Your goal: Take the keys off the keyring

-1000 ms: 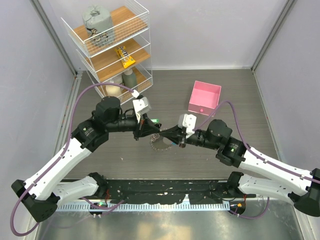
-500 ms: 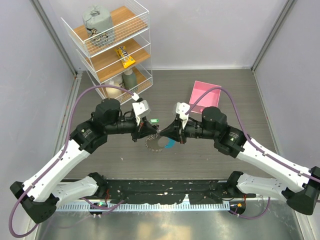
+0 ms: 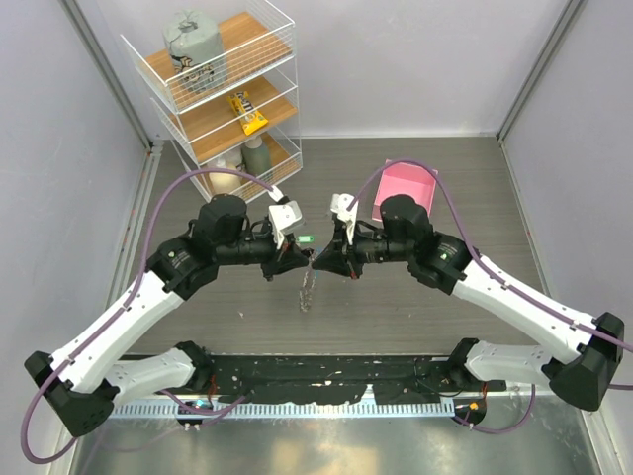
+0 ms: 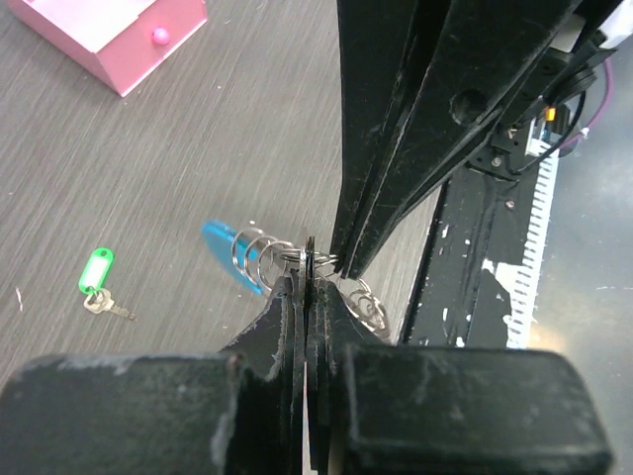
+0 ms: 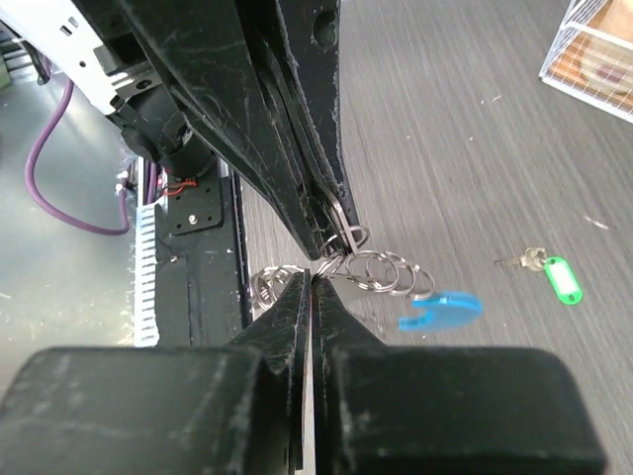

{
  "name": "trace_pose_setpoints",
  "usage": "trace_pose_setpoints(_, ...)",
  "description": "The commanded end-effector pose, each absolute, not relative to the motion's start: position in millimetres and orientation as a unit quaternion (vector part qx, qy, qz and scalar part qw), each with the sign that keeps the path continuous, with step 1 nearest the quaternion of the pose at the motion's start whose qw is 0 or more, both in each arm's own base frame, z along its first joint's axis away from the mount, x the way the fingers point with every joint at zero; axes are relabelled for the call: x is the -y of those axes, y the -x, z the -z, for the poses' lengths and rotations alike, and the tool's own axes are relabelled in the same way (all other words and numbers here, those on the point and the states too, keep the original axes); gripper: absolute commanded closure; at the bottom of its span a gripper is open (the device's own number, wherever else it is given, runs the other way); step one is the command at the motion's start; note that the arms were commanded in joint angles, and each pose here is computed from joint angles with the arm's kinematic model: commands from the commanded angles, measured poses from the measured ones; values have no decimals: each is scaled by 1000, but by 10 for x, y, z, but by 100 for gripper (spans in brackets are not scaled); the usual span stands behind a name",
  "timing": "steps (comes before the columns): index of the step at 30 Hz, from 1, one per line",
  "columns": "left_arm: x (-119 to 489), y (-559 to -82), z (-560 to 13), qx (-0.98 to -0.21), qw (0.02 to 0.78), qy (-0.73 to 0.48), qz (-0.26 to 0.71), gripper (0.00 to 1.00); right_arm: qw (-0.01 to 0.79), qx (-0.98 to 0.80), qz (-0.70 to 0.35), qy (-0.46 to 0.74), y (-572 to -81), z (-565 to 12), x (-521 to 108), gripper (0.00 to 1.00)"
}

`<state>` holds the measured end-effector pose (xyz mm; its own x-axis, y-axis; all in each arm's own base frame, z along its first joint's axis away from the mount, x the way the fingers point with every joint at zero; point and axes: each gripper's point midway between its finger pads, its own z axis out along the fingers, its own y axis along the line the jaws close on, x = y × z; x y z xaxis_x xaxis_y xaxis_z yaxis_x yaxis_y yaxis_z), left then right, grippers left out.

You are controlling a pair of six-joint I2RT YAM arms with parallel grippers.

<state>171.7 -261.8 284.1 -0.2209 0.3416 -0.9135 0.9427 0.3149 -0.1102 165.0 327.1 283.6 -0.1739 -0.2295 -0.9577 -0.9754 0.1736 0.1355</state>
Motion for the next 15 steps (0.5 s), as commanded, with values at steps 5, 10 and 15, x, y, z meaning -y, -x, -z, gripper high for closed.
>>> trace_pose_setpoints(5, 2745, -1759, -2978, -673, 438, -490, 341, 100, 390, -645, -450, 480, -1665, -2921, -3353, 95)
trace_pose_setpoints(10, 2732, -1777, -3000, -676, 446, -478, 340, 100, 457, -623, -429, 468, -1715, -2973, -3210, 83)
trace_pose_setpoints(15, 2738, -1716, -3088, -665, 450, -480, 353, 100, 518, -586, -406, 473, -1704, -2984, -3069, 52)
